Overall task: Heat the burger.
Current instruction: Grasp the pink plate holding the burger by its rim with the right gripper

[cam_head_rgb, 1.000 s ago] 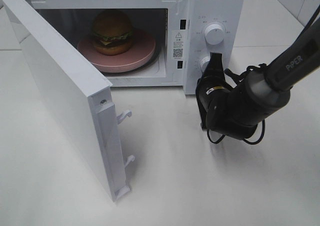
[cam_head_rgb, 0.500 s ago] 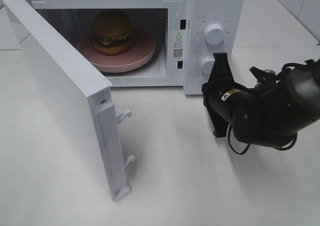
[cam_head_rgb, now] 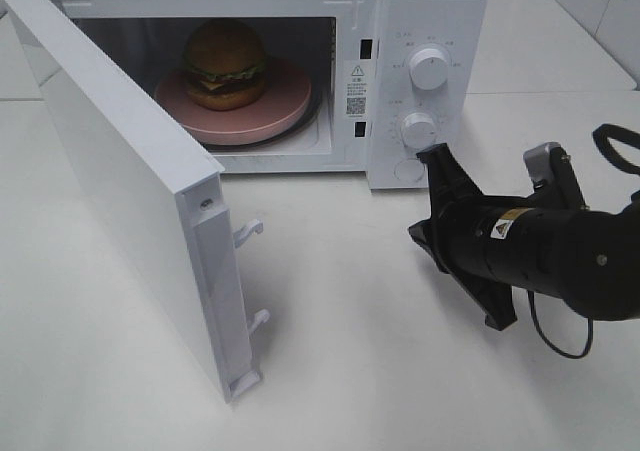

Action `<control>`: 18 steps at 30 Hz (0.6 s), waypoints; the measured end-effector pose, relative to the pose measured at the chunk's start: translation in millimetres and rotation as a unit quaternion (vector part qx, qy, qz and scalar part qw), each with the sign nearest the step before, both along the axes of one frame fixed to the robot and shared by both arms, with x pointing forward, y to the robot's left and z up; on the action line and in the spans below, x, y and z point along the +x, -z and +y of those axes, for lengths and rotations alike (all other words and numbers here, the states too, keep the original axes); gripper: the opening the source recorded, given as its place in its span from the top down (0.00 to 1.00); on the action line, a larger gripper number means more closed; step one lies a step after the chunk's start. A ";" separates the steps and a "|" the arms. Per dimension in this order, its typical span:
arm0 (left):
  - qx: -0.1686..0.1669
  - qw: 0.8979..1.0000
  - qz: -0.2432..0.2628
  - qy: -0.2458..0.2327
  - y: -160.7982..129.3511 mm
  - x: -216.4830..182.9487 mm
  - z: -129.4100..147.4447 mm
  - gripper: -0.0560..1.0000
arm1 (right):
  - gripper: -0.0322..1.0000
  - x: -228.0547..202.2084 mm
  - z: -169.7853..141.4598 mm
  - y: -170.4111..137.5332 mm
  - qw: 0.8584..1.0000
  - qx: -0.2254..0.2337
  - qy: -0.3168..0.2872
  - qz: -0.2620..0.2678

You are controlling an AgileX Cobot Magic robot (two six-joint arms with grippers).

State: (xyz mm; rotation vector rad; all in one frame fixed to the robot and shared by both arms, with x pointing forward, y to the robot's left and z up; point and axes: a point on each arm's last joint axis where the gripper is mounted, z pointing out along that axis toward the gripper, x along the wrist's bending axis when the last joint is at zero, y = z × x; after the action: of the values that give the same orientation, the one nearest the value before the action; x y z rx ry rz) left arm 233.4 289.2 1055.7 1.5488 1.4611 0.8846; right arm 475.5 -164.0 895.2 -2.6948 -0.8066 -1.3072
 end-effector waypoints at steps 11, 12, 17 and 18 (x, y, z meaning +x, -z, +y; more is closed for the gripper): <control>0.000 1.000 0.000 0.000 0.0 0.0 0.0 0.01 | 0.95 -26.1 -1.4 -22.5 0.972 -0.131 -0.192 0.036; 0.000 1.000 0.000 0.000 0.0 0.0 0.0 0.01 | 0.95 -30.8 -1.7 -26.6 0.962 -0.149 -0.227 0.041; 0.000 1.000 0.000 0.000 0.0 0.0 0.0 0.01 | 0.94 -35.8 2.9 -35.1 0.924 -0.193 -0.324 0.060; 0.000 1.000 0.000 0.000 0.0 0.0 0.0 0.01 | 0.94 -36.1 4.5 -37.8 0.914 -0.201 -0.346 0.064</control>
State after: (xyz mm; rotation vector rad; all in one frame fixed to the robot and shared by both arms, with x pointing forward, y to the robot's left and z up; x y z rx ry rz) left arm 233.4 289.2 1055.7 1.5488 1.4611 0.8846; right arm 439.4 -159.5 933.1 -2.3004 -1.9443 -0.8481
